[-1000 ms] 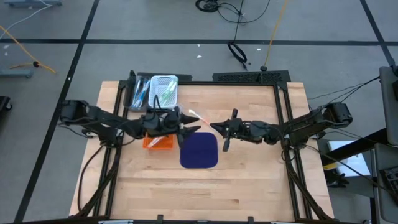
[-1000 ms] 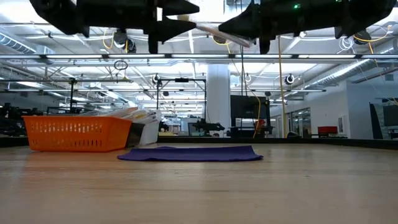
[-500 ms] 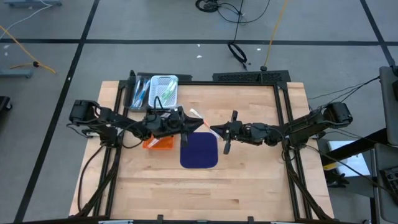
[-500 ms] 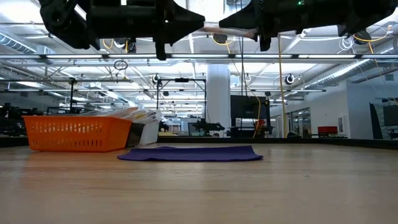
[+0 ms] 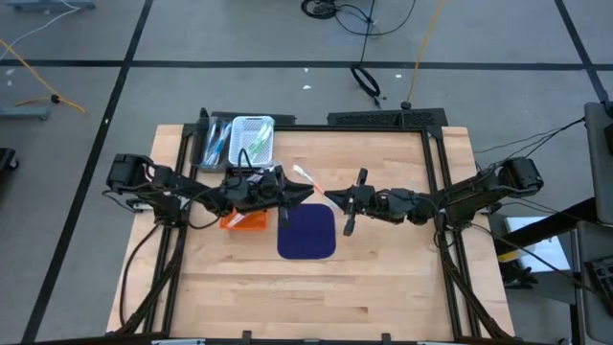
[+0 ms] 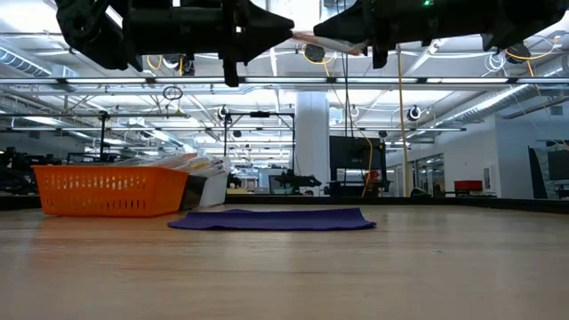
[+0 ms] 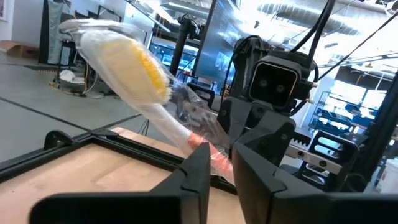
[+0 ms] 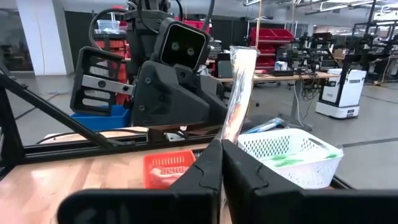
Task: Pick & Place Toothbrushes
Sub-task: Put the orange toothbrush into the orange bin
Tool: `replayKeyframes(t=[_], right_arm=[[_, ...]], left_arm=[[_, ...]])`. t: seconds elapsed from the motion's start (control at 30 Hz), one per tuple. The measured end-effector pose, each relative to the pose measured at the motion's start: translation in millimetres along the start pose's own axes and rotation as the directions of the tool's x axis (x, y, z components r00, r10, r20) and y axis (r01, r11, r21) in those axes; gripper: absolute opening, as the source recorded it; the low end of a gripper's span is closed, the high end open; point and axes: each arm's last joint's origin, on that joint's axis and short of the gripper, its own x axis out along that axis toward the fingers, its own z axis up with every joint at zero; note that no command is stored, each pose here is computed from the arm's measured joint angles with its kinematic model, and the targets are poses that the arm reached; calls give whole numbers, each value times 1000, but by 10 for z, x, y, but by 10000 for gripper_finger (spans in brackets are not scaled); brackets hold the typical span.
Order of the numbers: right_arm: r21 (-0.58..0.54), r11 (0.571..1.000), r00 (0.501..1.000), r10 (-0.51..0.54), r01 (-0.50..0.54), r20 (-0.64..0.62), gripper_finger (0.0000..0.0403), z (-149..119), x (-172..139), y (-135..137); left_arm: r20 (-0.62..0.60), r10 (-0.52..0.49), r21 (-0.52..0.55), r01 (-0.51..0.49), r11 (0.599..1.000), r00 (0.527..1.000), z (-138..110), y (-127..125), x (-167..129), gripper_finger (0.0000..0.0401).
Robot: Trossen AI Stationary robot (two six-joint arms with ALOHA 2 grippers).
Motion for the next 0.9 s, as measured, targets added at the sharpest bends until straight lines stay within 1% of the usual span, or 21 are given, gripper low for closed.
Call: replayKeyframes(t=[0.13, 0.27, 0.37, 0.5, 0.63, 0.73, 0.8, 0.83, 0.9], right_arm=[[-2, 1000, 1000, 0, 0, 4, 0, 3, 0, 0], [-9, 1000, 999, 0, 1, 45, 0, 60, -9, -5], [-7, 1000, 999, 2, -1, 53, 0, 86, -20, -9], [5, 1000, 1000, 22, -22, 15, 0, 42, -23, 15], [20, 999, 999, 37, -37, -14, 0, -24, -2, 29], [32, 999, 999, 36, -36, -7, 0, -9, -5, 26], [25, 999, 999, 37, -37, -17, 0, -24, -4, 28], [24, 999, 999, 37, -37, -19, 0, -27, -3, 28], [25, 999, 999, 37, -37, -17, 0, -23, -4, 27]], left_arm=[[0, 0, -5, 0, 1000, 1000, 0, 0, 0, 90], [-1, 0, -18, 0, 1000, 1000, 0, 0, 0, 116], [-1, 0, -21, 0, 1000, 1000, -1, 0, 0, 135], [4, -1, -22, 1, 1000, 1000, 4, -1, 0, 158], [46, -10, -11, 10, 1000, 999, 46, -9, -1, 173], [55, 16, -4, -16, 1000, 998, 51, -2, -1, 176], [57, 24, -5, -24, 1000, 998, 52, 0, -2, 170], [57, 25, -5, -25, 1000, 998, 52, 1, -2, 161], [57, 26, -5, -26, 1000, 998, 52, 1, -2, 128]])
